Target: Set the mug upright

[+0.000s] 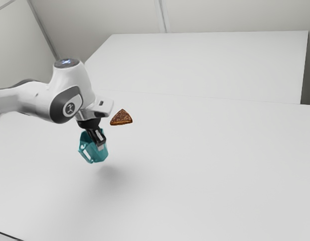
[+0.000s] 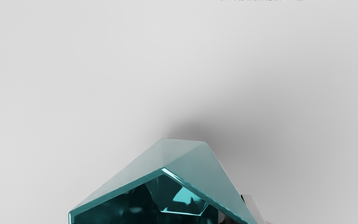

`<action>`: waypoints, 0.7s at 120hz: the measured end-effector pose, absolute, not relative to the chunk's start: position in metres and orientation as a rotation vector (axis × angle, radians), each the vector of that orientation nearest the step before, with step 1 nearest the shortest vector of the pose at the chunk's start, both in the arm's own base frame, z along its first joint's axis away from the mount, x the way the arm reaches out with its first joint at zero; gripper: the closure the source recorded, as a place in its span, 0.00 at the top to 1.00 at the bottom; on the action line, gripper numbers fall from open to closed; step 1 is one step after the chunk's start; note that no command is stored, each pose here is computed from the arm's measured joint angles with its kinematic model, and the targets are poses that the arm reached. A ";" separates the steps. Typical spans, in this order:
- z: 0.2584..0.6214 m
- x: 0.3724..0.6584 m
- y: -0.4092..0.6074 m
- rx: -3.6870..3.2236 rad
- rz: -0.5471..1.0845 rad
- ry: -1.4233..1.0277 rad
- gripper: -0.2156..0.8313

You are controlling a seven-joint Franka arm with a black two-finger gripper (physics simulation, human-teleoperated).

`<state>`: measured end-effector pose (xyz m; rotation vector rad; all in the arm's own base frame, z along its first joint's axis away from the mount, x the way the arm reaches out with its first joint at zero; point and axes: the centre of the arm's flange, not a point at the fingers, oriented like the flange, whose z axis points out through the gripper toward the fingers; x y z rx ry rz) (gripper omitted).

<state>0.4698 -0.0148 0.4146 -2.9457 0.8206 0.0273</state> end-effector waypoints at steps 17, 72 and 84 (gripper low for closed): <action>0.403 0.471 -0.015 -2.945 -0.030 0.760 0.06; 0.375 0.479 -0.018 -2.980 -0.044 0.612 0.06; 0.368 0.481 -0.020 -2.986 -0.040 0.597 0.06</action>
